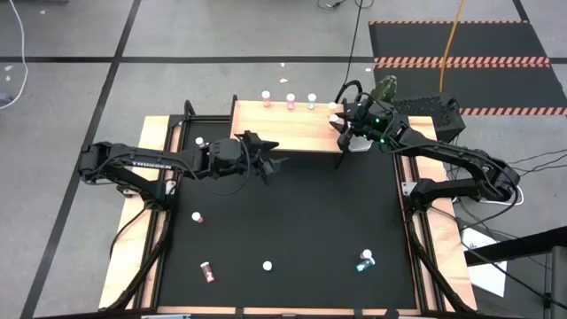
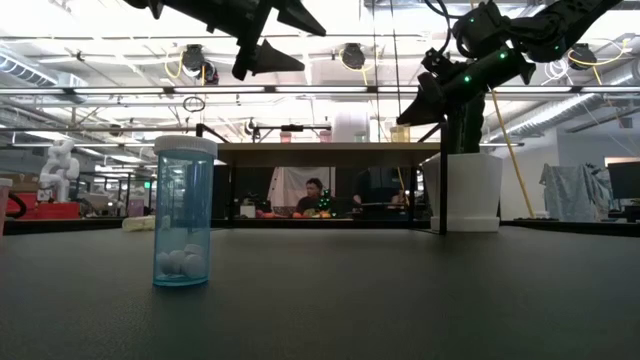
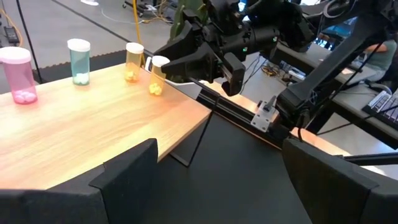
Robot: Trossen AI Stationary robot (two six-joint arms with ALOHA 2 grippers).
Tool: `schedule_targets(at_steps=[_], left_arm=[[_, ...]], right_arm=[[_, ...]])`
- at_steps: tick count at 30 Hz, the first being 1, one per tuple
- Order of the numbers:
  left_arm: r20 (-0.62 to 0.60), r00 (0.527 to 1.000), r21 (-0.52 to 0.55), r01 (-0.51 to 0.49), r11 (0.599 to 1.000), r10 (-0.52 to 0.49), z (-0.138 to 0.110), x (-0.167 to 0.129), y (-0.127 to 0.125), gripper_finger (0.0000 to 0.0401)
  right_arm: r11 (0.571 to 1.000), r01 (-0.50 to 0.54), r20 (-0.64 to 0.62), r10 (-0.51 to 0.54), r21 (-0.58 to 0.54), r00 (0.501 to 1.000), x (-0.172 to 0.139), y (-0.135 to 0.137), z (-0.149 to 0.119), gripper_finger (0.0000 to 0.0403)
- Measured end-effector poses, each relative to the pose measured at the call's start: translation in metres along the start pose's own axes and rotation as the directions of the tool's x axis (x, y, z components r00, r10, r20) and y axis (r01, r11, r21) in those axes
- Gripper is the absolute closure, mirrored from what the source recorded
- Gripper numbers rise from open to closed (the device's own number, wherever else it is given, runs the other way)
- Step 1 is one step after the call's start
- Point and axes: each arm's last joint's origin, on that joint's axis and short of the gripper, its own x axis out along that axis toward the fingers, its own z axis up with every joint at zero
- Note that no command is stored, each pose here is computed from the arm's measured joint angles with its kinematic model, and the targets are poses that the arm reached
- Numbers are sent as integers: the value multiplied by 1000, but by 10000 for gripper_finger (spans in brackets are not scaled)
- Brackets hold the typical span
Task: Pick and place medicine bottles onto shelf by color
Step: Put the bottom yellow pill bottle on the shelf aligned with the other yellow pill bottle, then put the right blue pill bottle on the shelf aligned with the other blue pill bottle
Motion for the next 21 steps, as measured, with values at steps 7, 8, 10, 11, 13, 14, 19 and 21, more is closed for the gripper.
schedule_targets(at_steps=[7,8,10,11,13,14,19,21], left_arm=[[-1,1000,12,1,1000,-1,0,0,0,57],[0,1000,12,1,1000,-1,0,0,0,57],[0,1000,11,1,1000,-1,0,0,0,57],[-1,1000,12,1,1000,-1,0,0,0,57],[-1,1000,14,2,1000,-2,0,0,0,57],[-1,1000,13,3,1000,-3,0,0,0,57],[-9,1000,19,18,1000,-18,0,0,0,57],[-49,997,38,58,998,-56,1,-6,-1,57]], right_arm=[[999,-5,41,4,39,999,-3,0,5,211],[999,-23,53,21,49,998,-5,0,7,208],[998,-46,65,42,51,997,-8,1,10,202],[998,-50,75,46,48,996,-9,2,12,200],[998,-57,98,53,36,994,-12,3,17,197],[998,-59,110,55,30,992,-14,4,21,197],[994,-108,179,112,-32,977,-24,12,47,197],[990,-133,191,140,-47,972,-30,18,59,197]])
